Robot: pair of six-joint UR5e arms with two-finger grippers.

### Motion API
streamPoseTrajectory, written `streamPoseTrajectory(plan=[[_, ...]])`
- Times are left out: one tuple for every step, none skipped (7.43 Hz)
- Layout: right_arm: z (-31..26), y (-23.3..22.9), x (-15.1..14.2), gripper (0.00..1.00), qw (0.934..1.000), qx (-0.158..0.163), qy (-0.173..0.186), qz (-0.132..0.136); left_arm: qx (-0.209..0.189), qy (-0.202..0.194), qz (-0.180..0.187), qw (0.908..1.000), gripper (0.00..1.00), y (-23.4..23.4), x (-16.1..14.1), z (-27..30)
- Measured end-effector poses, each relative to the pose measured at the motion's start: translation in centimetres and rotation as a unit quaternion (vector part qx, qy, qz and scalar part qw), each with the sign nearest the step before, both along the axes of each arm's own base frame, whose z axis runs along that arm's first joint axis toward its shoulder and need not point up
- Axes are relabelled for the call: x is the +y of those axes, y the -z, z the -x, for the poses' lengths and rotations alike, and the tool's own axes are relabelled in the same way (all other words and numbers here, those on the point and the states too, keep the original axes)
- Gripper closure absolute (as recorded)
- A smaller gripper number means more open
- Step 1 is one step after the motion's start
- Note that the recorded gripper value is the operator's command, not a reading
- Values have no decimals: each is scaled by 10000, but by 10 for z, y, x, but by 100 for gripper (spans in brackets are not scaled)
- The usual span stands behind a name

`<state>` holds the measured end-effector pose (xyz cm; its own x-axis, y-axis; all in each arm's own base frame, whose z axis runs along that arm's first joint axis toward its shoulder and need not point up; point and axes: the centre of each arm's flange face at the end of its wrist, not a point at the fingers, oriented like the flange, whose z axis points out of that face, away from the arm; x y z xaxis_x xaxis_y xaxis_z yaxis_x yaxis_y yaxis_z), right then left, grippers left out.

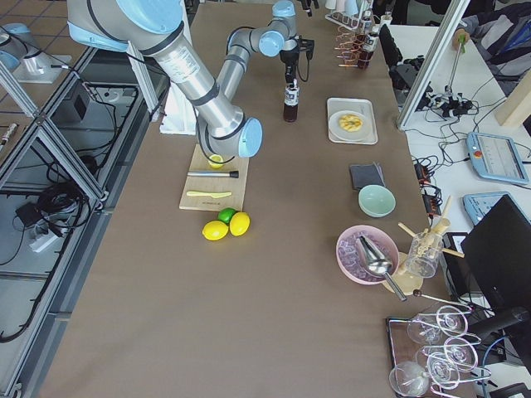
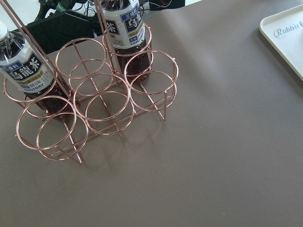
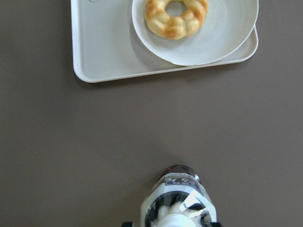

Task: Place tea on tray
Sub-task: 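Grasp the bottle top with the right gripper and lift it, then carry the bottle onto the white tray beside the plate and release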

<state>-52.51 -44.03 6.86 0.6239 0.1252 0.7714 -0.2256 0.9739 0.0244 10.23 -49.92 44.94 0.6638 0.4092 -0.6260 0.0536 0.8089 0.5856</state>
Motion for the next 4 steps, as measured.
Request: streamPoseTrajectory(plan=[[-1,1,-1,100,10000,-4,-1,-17,-10,-4,-3,10000,2,-1,0,0],[-2,1,-3,100,10000,11,28,-71,-30,-13,-2,10000,2,-3,-1,0],[-4,2,-7,100,9999,42,63,-140,-44,-8,-2,10000,2,-4,-2,0],[-3,12,-18,100,9998,88,55,-183,-42,9,-9,10000,2,-4,-2,2]])
